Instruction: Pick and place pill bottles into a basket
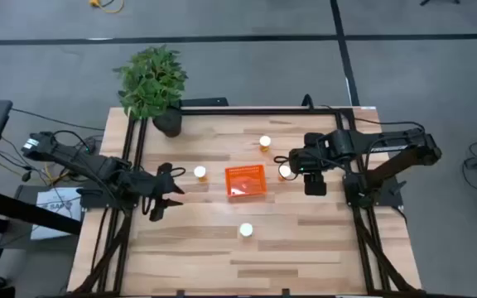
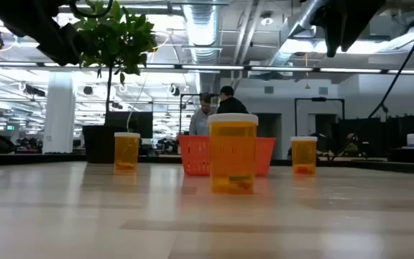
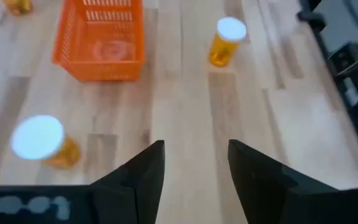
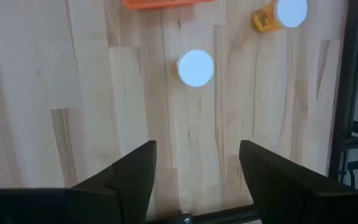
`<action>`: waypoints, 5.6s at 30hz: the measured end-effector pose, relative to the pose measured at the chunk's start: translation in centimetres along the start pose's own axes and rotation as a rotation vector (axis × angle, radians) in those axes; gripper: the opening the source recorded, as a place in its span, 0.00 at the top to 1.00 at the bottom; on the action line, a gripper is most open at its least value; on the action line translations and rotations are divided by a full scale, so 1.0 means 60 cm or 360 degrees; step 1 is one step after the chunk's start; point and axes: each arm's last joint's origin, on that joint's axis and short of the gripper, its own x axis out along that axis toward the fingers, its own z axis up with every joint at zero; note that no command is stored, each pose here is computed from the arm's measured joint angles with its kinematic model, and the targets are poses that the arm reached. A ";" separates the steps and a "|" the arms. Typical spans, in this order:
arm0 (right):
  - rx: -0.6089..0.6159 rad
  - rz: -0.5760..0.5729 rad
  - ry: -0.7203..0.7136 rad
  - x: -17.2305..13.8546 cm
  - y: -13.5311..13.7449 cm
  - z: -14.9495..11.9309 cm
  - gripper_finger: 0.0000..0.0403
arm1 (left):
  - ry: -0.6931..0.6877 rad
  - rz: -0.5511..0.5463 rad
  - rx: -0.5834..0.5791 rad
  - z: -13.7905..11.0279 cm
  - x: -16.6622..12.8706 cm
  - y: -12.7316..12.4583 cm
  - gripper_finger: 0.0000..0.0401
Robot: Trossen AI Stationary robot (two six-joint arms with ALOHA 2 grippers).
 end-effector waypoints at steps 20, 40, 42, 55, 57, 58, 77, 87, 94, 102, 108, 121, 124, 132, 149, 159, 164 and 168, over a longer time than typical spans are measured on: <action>-0.0031 -0.0005 -0.0112 -0.001 0.000 0.011 0.44 | -0.0140 0.0117 0.0307 0.047 0.028 -0.014 0.59; -0.0070 -0.0051 -0.0084 0.027 0.006 0.040 0.43 | -0.0137 0.0107 0.0279 0.047 0.029 -0.014 0.59; -0.0116 -0.0051 -0.0052 0.035 0.009 0.046 0.44 | -0.0138 0.0107 0.0278 0.047 0.029 -0.014 0.59; -0.0077 0.0037 -0.0088 0.052 -0.024 0.062 0.37 | -0.0137 0.0106 0.0278 0.047 0.029 -0.014 0.59; -0.0093 0.0055 -0.0095 0.053 -0.029 0.063 0.35 | -0.0137 0.0106 0.0278 0.047 0.029 -0.014 0.59; -0.0104 0.0054 -0.0112 0.053 -0.031 0.064 0.34 | -0.0137 0.0106 0.0278 0.047 0.029 -0.014 0.59; -0.0188 0.0168 -0.0123 0.153 -0.021 0.055 0.33 | -0.0138 0.0107 0.0257 0.047 0.029 -0.014 0.59; -0.0172 0.0155 -0.0094 0.201 -0.029 0.038 0.33 | -0.0139 0.0107 0.0245 0.047 0.029 -0.014 0.59; -0.0153 0.0146 -0.0122 0.213 -0.031 0.037 0.33 | -0.0139 0.0106 0.0235 0.047 0.029 -0.014 0.59; -0.0176 0.0148 -0.0077 0.229 -0.035 0.041 0.33 | -0.0138 0.0098 0.0222 0.047 0.029 -0.014 0.59; -0.0247 0.0114 0.0020 0.256 -0.027 0.048 0.33 | -0.0138 0.0092 0.0197 0.047 0.028 -0.015 0.59; -0.0244 0.0077 0.0013 0.265 -0.029 0.053 0.33 | -0.0138 0.0090 0.0194 0.047 0.028 -0.015 0.59; -0.0241 0.0076 0.0014 0.266 -0.029 0.054 0.33 | -0.0138 0.0090 0.0194 0.047 0.028 -0.015 0.59; -0.0282 0.0056 0.0117 0.279 -0.023 0.051 0.33 | -0.0137 0.0090 0.0194 0.047 0.028 -0.015 0.59; 0.1217 0.0155 -0.0029 0.211 -0.043 0.030 0.33 | -0.0102 0.0094 0.0161 0.043 0.029 -0.014 0.59; 0.1946 0.0198 -0.0085 0.220 -0.028 0.049 0.33 | -0.0026 0.0084 0.0174 0.036 0.029 -0.013 0.59; 0.2046 0.0142 -0.0017 0.236 -0.006 0.054 0.33 | 0.0023 0.0093 0.0184 0.031 0.029 -0.011 0.59; 0.2086 0.0131 0.0004 0.254 0.006 0.062 0.33 | 0.0038 0.0054 0.0208 0.030 0.029 -0.012 0.59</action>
